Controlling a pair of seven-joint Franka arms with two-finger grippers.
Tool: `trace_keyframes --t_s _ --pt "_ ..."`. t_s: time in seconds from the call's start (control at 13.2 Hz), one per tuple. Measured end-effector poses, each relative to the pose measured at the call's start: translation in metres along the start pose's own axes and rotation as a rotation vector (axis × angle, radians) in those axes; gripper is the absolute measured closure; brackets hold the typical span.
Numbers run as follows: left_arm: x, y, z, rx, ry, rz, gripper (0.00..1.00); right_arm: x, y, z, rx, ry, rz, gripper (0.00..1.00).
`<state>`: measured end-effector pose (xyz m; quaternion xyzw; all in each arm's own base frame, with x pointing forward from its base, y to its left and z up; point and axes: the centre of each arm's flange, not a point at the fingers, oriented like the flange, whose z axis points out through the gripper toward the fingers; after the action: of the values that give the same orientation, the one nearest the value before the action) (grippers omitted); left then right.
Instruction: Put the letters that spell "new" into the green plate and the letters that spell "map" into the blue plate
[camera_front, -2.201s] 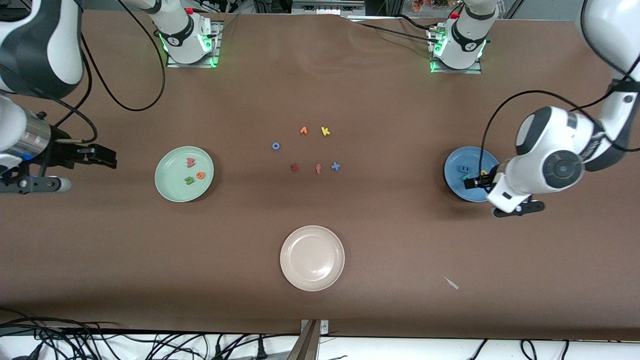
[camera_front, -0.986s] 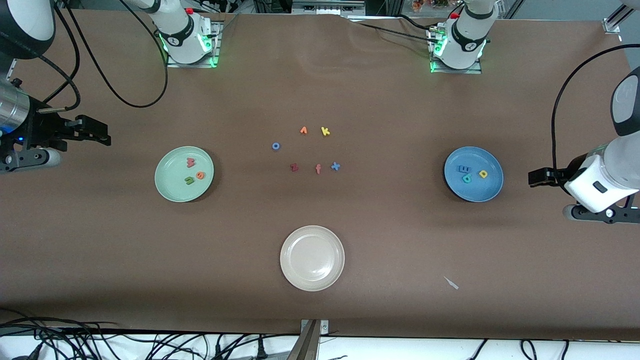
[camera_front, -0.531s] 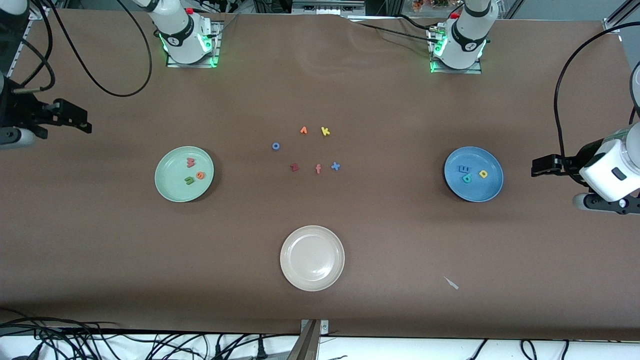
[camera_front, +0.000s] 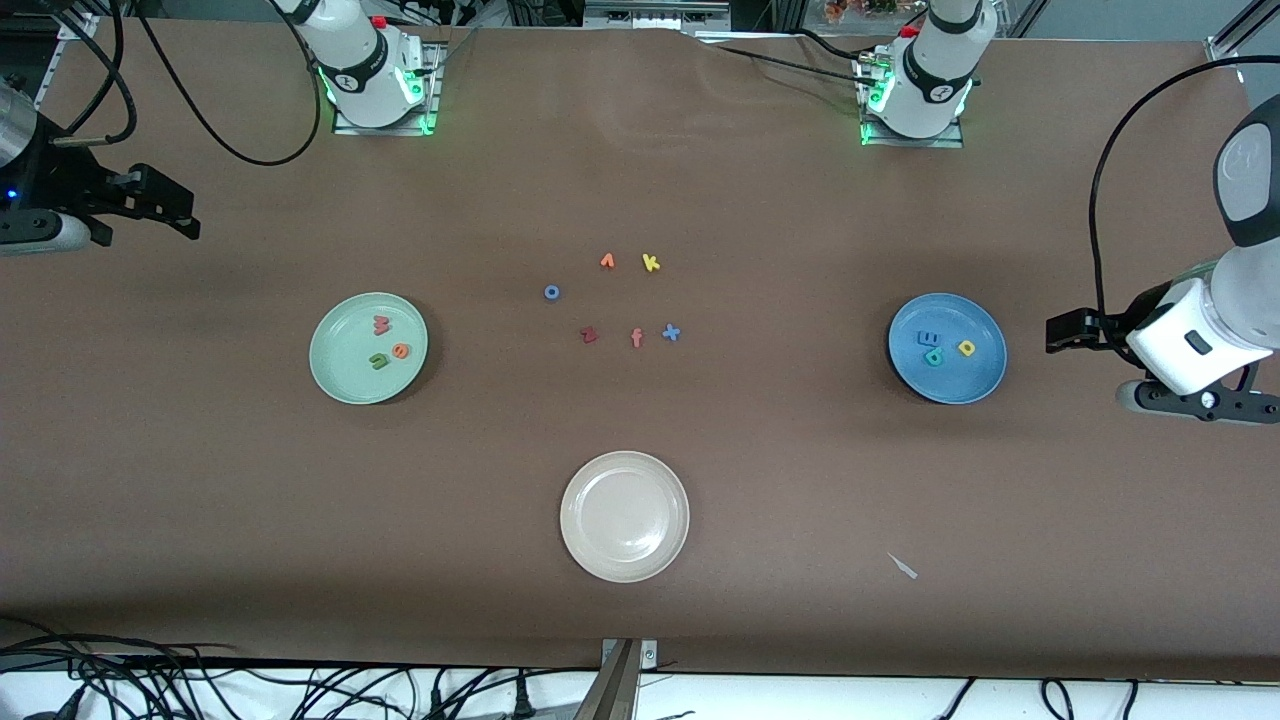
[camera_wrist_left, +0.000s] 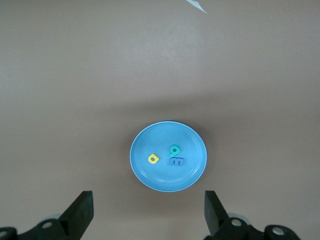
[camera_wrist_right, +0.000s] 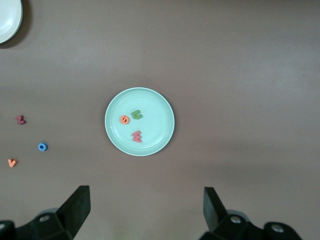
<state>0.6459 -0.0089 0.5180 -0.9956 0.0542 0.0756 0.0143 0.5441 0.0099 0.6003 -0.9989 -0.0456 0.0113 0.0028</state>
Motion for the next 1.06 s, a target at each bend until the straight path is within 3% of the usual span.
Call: trace_keyframes --t_s 0.38,1.06 --pt "0.006 0.004 -0.004 0.006 0.057 0.007 0.0 0.0 -0.001 0.001 -0.002 -0.003 -0.001 0.0" --pt "0.01 0.029 -0.002 0.004 0.062 0.048 0.0 0.0 0.003 0.001 -0.001 -0.003 0.006 0.0"
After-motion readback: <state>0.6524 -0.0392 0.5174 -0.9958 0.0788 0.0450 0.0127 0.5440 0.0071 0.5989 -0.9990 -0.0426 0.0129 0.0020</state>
